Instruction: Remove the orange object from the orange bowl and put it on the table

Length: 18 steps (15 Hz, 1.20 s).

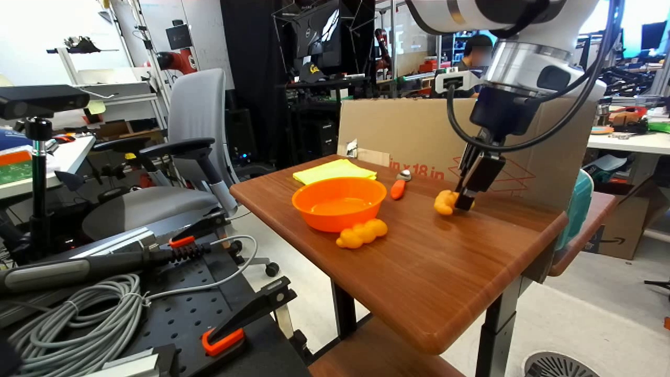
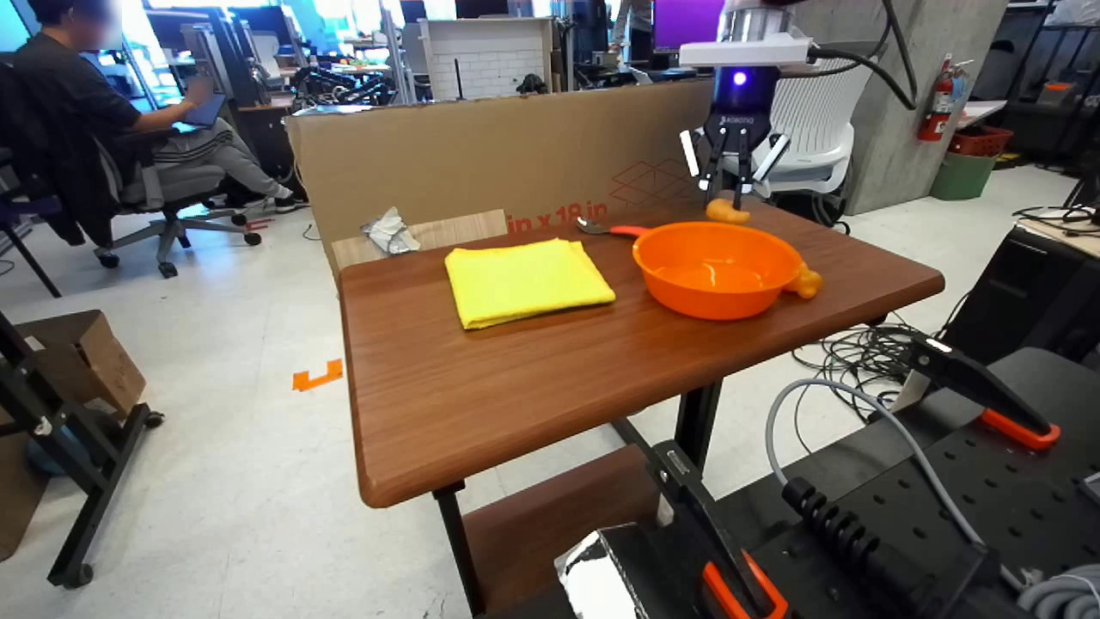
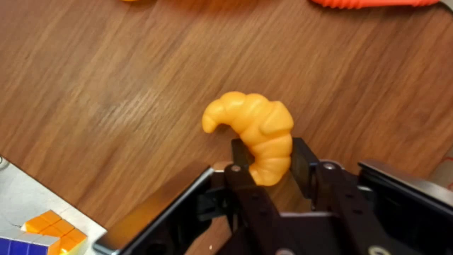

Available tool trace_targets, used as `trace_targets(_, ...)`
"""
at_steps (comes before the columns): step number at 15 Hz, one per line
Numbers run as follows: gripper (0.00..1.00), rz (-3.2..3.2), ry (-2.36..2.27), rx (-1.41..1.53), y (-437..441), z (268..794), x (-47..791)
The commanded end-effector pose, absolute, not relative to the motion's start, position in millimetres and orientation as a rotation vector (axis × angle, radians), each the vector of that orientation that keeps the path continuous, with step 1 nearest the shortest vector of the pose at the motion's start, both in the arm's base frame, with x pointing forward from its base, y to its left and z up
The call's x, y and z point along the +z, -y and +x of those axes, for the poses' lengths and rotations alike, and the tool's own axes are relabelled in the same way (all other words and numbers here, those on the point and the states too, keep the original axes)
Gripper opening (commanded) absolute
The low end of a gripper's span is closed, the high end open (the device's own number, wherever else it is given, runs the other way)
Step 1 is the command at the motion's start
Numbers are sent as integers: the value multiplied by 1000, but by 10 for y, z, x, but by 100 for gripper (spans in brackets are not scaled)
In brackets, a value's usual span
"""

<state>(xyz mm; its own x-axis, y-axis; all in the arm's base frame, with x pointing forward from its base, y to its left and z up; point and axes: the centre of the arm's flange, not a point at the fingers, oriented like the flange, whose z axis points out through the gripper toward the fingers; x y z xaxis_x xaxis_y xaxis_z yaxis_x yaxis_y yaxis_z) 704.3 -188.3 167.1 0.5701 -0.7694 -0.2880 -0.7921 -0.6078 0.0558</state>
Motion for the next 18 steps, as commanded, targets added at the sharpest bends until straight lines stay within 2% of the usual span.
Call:
trace_targets(1, 11, -2740, -1407, 412, 1779, 7159, 1544)
trace_targets(2, 11, -2743, -1413, 411, 1742, 7153, 1529)
trace_targets(3, 18, -2744, -1418, 406, 1727, 7162, 1562)
trace_targets(4, 60, -2741, -1421, 406, 1705, 7164, 1563)
trace_targets(6, 67, -2736, -1426, 398, 1680, 7176, 1581)
trace_targets(10, 96, -2735, -1426, 386, 1646, 7163, 1620)
trace_targets(12, 100, -2733, -1418, 375, 1634, 7142, 1665)
trace_targets(18, 100, -2718, -1368, 281, 1596, 6999, 2054)
